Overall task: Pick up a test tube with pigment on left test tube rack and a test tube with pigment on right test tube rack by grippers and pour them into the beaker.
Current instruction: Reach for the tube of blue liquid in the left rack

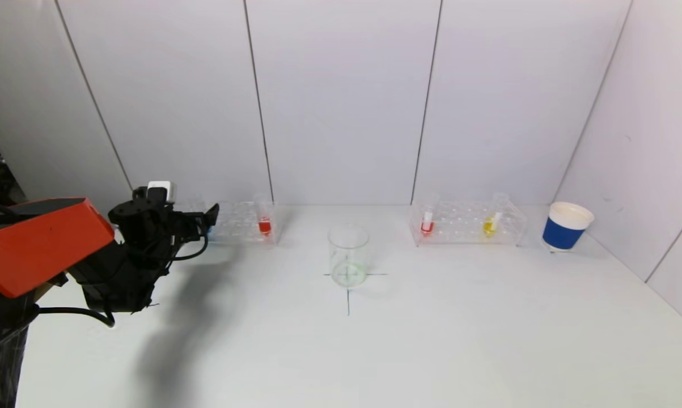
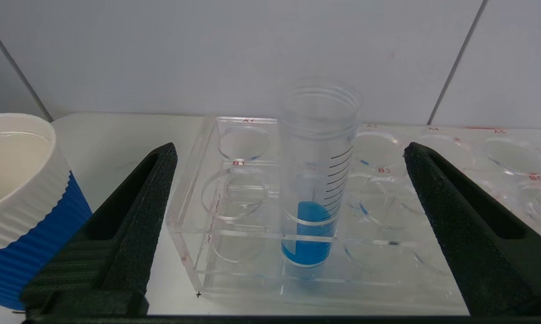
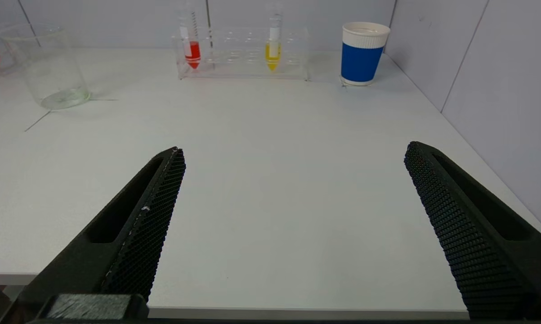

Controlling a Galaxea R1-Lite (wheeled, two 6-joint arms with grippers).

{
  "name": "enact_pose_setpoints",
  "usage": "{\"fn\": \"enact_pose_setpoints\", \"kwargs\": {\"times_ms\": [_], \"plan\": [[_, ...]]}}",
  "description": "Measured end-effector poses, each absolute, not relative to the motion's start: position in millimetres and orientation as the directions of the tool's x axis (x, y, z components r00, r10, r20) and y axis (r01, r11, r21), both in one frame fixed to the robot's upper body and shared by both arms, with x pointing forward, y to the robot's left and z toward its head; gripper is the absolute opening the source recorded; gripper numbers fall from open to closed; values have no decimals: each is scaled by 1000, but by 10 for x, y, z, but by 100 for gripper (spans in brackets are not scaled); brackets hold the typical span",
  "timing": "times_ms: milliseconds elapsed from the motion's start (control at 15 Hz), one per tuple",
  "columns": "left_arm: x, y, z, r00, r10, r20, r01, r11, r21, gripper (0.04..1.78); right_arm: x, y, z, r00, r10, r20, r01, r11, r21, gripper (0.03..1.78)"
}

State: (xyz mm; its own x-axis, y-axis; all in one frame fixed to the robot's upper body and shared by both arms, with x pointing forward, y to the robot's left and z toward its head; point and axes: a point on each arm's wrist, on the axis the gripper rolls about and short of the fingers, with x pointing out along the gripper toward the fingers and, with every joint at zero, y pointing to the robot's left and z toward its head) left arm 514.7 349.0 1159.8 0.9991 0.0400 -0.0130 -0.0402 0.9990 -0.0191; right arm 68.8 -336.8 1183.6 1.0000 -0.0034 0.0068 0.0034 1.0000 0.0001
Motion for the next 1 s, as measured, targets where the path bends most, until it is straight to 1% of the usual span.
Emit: {"fn": "enact_pose_setpoints", "kwargs": {"times_ms": [1000], "plan": [[5315, 3450, 11568, 1000, 29, 2, -29, 1000, -7, 176, 688, -3368, 11836, 1000, -3, 7, 3, 1000, 0, 177]]}}
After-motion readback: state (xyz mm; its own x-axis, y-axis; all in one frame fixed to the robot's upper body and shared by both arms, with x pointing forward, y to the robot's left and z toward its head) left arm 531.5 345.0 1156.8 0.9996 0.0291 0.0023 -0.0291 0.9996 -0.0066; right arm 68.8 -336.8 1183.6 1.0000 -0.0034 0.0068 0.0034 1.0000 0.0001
